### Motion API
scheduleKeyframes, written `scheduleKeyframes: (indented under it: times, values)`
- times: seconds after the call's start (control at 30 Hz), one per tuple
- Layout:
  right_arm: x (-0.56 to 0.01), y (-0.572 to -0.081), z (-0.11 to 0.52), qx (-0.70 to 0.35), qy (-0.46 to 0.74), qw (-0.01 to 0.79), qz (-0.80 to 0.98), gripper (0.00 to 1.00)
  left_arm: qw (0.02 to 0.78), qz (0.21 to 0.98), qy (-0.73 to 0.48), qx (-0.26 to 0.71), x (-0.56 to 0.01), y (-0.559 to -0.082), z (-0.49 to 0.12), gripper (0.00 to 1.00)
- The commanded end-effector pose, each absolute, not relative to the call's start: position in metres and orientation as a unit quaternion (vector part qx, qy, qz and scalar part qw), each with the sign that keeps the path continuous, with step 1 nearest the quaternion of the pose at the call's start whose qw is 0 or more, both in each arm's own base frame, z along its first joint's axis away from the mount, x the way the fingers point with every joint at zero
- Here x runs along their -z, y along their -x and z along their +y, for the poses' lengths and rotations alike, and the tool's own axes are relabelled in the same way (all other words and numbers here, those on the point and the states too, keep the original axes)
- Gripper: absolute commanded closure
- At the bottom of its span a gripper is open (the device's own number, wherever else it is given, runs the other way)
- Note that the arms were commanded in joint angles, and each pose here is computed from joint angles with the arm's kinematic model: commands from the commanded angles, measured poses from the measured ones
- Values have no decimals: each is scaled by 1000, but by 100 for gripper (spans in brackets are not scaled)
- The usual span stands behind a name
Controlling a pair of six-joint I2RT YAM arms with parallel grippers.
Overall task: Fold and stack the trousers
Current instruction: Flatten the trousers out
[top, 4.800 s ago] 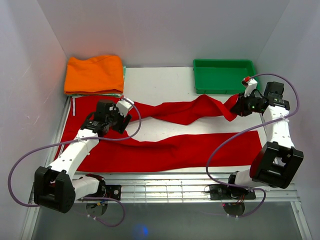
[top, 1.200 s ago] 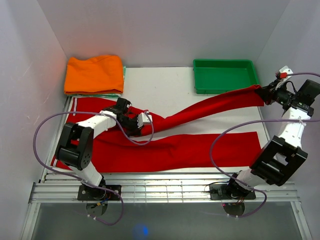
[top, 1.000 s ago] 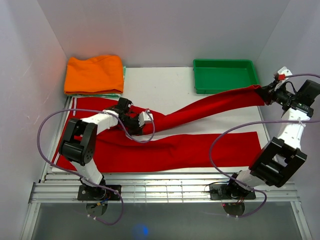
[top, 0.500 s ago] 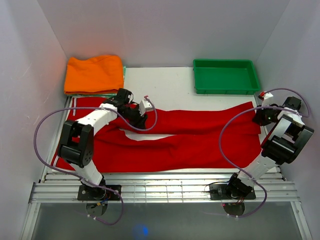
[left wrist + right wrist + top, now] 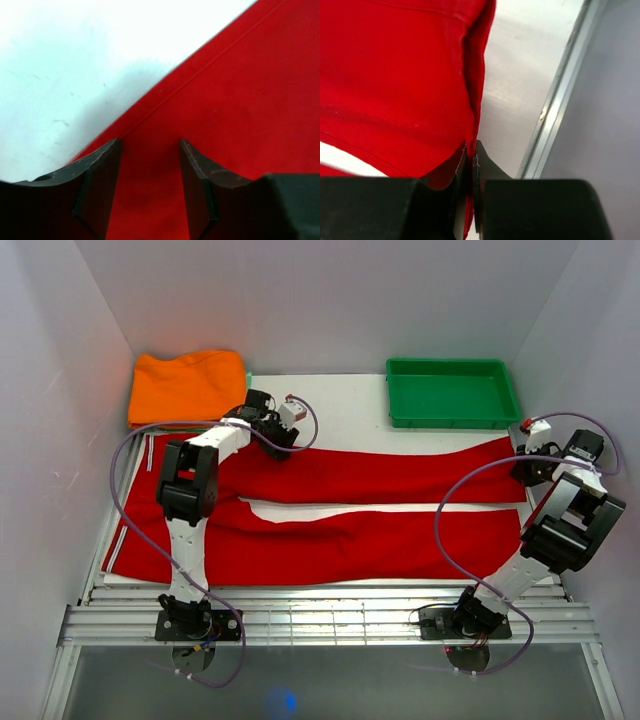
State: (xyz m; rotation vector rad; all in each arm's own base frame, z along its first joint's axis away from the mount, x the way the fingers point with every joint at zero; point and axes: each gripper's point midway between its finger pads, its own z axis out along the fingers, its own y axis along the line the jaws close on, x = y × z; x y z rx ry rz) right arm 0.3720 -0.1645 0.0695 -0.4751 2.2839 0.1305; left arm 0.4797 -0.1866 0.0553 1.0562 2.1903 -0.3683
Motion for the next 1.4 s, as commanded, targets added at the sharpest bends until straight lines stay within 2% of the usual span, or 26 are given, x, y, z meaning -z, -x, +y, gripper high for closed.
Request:
scheduleKeyframes:
  times: [0.0,0.03,0.17,0.2,0.23,0.27,0.3,0.37,0.4,0.43,0.47,0.5,0.53,0.6,0.67,0.73,0.77,0.83,0.87,0.9,1.13,1.37]
  values:
    - [-107,-405,-179,-2,183,452,873,92,311,871,-362,116,-36,-495,-167,40]
    - [-106,-408,-178,-6,183,449,874,92,309,874,-355,119,-32,-498,-166,41]
    - [-104,-421,-179,-25,181,424,887,71,297,889,-330,111,-12,-516,-164,44]
    - [-99,-414,-174,-41,174,402,898,50,308,889,-324,103,-18,-528,-164,44]
    - [-99,-411,-175,-43,169,392,903,38,307,891,-319,101,-16,-531,-164,43]
    - [-105,-411,-183,-26,164,383,909,32,312,889,-318,103,-22,-534,-165,42]
    - [-106,-403,-184,-24,161,368,915,19,322,885,-317,112,-32,-537,-169,39]
    - [-124,-392,-196,6,170,366,915,10,352,873,-316,115,-66,-540,-170,37]
    - [-133,-390,-200,17,176,370,912,8,362,870,-315,116,-79,-540,-171,36]
    - [-143,-377,-195,5,183,362,914,9,380,863,-308,124,-106,-537,-172,28]
    - [-149,-370,-191,3,216,354,910,11,387,861,-304,128,-119,-534,-171,14]
    - [-159,-364,-186,-4,231,349,908,15,392,860,-300,133,-132,-530,-168,7]
    - [-156,-339,-163,-53,240,316,916,17,390,859,-298,146,-140,-522,-169,2]
    - [-151,-315,-137,-99,282,276,913,23,403,855,-292,148,-172,-504,-159,2]
    - [-132,-276,-105,-157,295,212,918,26,379,866,-282,163,-170,-478,-148,2]
    - [-106,-244,-86,-179,293,171,924,25,382,872,-260,164,-186,-460,-120,2]
    - [-93,-244,-95,-146,286,163,933,25,353,884,-250,176,-171,-441,-111,2]
    - [-79,-235,-97,-122,274,156,941,23,357,892,-219,169,-179,-425,-74,2]
    - [-64,-229,-99,-110,255,146,949,22,337,901,-212,175,-165,-408,-62,2]
    - [-60,-226,-100,-104,246,144,953,22,340,907,-185,164,-164,-402,-33,2]
    - [-32,-223,-118,-35,198,142,969,22,334,927,-138,103,-147,-341,50,2]
    - [24,-192,-152,1,198,50,979,26,279,955,-78,57,-104,-303,119,2]
